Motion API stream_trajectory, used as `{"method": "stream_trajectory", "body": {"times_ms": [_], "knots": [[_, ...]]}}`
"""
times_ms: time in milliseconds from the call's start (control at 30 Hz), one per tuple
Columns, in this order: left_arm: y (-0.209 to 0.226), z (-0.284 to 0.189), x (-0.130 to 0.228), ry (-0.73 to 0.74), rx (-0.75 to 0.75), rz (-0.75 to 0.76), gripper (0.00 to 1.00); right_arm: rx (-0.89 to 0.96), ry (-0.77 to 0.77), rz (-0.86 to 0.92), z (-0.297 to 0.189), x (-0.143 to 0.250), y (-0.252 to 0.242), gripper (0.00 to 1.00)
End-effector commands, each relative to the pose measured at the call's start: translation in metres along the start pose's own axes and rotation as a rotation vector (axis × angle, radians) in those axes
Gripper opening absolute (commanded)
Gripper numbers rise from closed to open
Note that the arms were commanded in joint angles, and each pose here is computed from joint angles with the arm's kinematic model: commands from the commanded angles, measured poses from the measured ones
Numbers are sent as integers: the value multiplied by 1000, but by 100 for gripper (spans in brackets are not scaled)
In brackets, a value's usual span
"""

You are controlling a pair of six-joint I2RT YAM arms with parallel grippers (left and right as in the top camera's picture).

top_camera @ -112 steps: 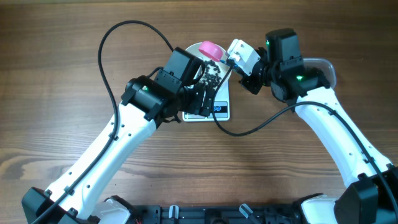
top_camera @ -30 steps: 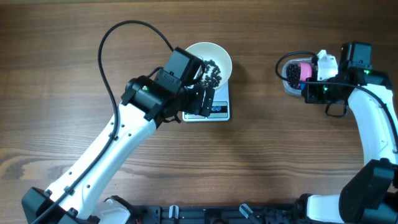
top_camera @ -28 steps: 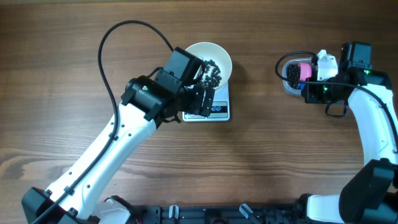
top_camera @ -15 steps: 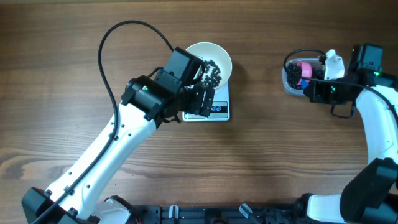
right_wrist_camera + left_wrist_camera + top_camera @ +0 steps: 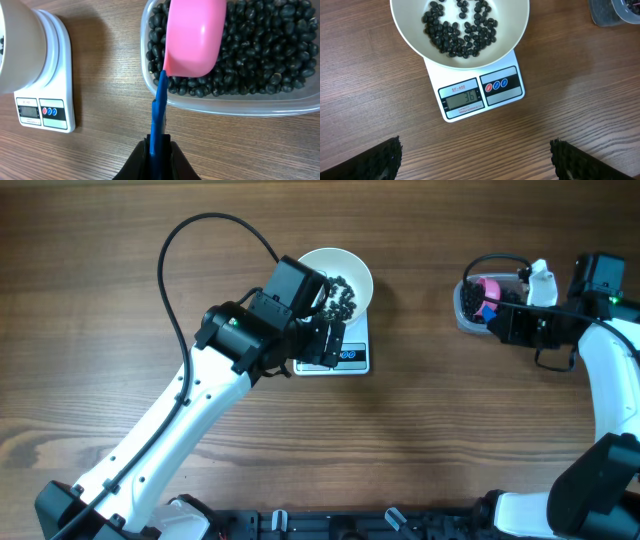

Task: Scoop item into bowl and weigh 150g on scale
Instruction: 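Dip scoop into black beans again with right gripper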

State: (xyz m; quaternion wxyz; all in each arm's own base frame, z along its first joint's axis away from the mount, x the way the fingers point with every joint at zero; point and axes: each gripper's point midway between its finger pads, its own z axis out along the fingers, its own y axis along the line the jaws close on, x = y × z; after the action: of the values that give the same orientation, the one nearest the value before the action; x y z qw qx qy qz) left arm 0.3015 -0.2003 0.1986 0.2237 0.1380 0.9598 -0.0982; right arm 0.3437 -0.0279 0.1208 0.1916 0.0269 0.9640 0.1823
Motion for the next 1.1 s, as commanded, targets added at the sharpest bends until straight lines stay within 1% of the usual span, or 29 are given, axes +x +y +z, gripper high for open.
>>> {"method": "stream_trajectory", "body": {"times_ms": [0, 100, 500, 633, 733, 800, 900, 1067], "knots": [[-1, -9, -6, -30, 1, 23, 100, -67, -1, 29, 4, 2, 4, 4], [-1, -8, -6, -30, 1, 23, 100, -65, -9, 45, 2, 1, -2, 4], [-1, -8, -6, -30, 1, 23, 100, -171, -82, 130, -15, -5, -10, 5], [-1, -9, -6, -30, 1, 23, 100, -242, -116, 148, -22, -10, -5, 4], [-1, -8, -6, -30, 1, 23, 100, -267, -128, 157, -24, -11, -4, 4], [-1, -8, -6, -30, 1, 22, 100, -271, -124, 210, -25, -12, -5, 4], [-1, -9, -6, -30, 1, 22, 100, -273, -123, 231, -25, -12, -5, 4], [-1, -9, -6, -30, 1, 23, 100, -371, -144, 235, -31, -17, 10, 4]]}}
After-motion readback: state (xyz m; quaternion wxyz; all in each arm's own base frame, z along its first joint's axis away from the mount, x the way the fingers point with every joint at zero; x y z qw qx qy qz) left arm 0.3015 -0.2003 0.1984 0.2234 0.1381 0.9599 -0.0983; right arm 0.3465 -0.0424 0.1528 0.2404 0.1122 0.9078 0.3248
